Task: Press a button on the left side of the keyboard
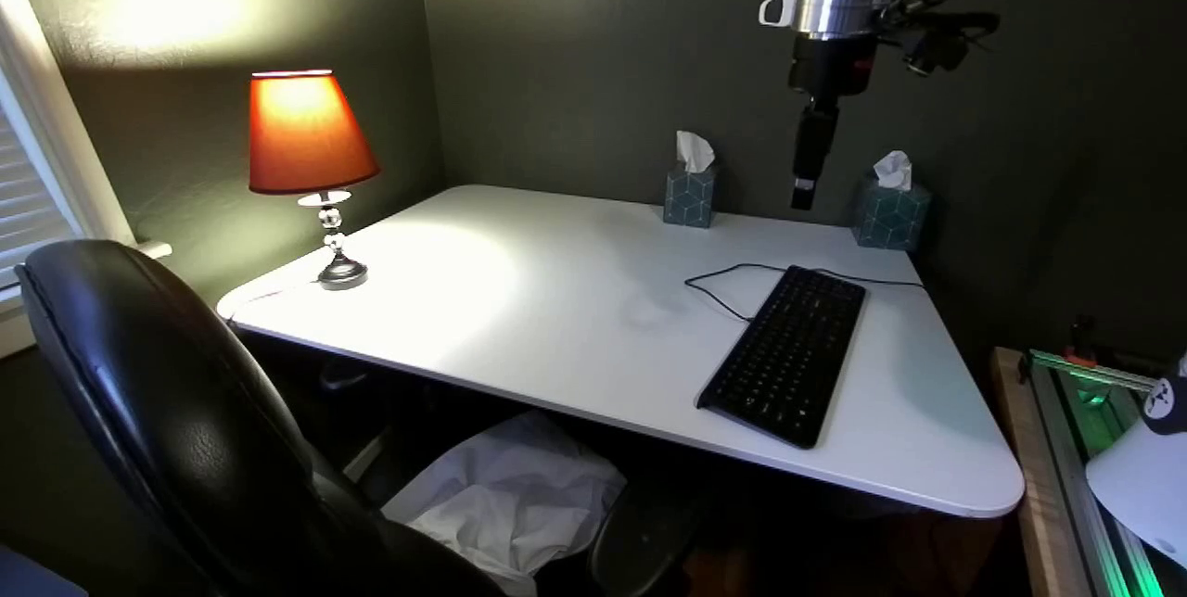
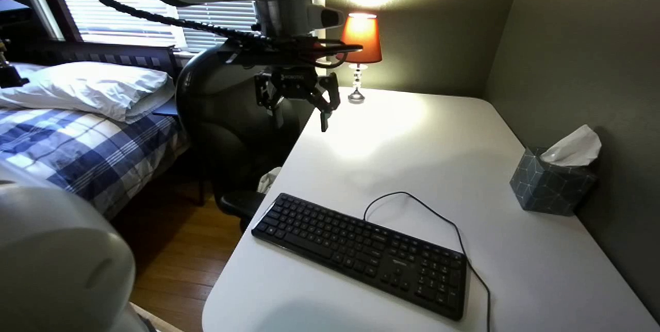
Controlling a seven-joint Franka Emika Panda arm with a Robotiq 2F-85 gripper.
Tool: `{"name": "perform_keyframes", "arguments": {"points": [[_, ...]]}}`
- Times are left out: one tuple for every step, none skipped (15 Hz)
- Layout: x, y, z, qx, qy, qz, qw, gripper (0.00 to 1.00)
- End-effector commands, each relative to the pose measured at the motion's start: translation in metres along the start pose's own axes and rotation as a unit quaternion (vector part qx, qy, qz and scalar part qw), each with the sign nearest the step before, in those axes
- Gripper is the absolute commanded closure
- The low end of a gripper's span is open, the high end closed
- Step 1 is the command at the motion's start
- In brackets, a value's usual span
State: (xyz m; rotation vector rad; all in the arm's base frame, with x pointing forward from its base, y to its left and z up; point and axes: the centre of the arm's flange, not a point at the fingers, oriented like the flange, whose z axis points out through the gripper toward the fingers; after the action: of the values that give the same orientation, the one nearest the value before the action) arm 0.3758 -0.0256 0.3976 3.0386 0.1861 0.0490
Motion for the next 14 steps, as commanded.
{"name": "perform_keyframes", "arguments": {"points": [[0.000,-0.008,0.026,0.019,-0.036,-0.003,0.9992,0.00],[0.000,-0.009,0.033,0.025,-0.046,-0.004,0.9986,0.00],[0.000,-0.011,0.040,0.030,-0.056,-0.003,0.9980,0.00],[0.000,-0.012,0.048,0.037,-0.066,-0.001,0.9972,0.00],[0.001,-0.014,0.054,0.043,-0.074,-0.001,0.9963,0.00],[0.002,-0.015,0.062,0.049,-0.081,-0.007,0.9954,0.00],[0.003,-0.016,0.069,0.051,-0.088,-0.001,0.9948,0.00],[0.004,-0.017,0.076,0.056,-0.096,-0.002,0.9938,0.00],[0.006,-0.017,0.083,0.058,-0.103,0.000,0.9930,0.25],[0.006,-0.018,0.089,0.060,-0.109,0.001,0.9923,0.26],[0.007,-0.018,0.095,0.062,-0.116,0.002,0.9913,0.35],[0.007,-0.019,0.100,0.065,-0.123,0.002,0.9903,0.42],[0.008,-0.019,0.106,0.066,-0.130,0.003,0.9893,0.50],[0.009,-0.019,0.111,0.067,-0.137,0.003,0.9883,0.58]]}}
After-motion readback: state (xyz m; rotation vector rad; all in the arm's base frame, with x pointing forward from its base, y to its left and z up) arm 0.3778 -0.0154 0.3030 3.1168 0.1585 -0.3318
